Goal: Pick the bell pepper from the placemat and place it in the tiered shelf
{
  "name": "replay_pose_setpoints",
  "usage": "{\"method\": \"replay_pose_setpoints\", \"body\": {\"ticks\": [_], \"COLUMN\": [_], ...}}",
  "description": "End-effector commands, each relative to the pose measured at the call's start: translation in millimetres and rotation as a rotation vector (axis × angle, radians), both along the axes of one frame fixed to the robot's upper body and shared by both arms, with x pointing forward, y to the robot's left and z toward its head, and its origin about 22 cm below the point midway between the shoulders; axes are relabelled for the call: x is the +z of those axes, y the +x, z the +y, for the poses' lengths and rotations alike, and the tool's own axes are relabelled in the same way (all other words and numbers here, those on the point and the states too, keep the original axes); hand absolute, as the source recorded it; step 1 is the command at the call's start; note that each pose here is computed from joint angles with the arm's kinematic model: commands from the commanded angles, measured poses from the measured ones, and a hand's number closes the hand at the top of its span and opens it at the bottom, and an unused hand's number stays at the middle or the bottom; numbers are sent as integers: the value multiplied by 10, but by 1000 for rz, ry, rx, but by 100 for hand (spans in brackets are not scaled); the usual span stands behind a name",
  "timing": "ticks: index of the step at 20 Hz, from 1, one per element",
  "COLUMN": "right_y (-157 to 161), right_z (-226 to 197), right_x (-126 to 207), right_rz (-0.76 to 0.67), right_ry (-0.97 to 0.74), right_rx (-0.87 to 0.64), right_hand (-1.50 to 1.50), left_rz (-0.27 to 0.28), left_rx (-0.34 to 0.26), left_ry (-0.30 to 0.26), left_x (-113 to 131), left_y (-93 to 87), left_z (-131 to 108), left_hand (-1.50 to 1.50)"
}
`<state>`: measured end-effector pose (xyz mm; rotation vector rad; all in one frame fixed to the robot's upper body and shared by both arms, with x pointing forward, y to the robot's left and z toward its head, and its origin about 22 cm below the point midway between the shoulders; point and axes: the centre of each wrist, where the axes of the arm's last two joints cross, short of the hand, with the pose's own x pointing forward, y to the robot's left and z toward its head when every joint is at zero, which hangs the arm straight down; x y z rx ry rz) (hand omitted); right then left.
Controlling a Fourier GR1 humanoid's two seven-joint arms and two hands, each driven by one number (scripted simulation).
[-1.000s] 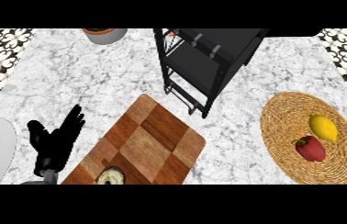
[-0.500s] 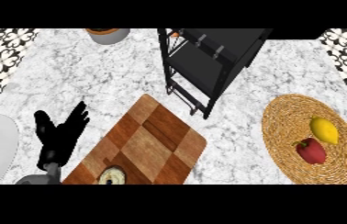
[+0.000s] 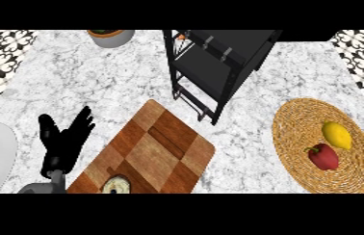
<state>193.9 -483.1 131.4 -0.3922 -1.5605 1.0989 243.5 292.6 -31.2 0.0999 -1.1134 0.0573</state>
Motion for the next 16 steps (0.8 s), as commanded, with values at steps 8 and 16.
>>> {"method": "replay_pose_setpoints", "body": {"ticks": [8, 16], "right_y": [84, -76], "right_z": [652, 859], "right_x": [-40, -404], "right_rz": [38, 82], "right_ry": [-157, -310], "right_rx": [-139, -142], "right_hand": [-150, -150], "left_rz": [13, 11], "left_rx": [-17, -19], "left_ry": [-2, -1], "left_x": [25, 45], "left_y": [-40, 47], "left_z": [-42, 39], "left_hand": [0, 0]}}
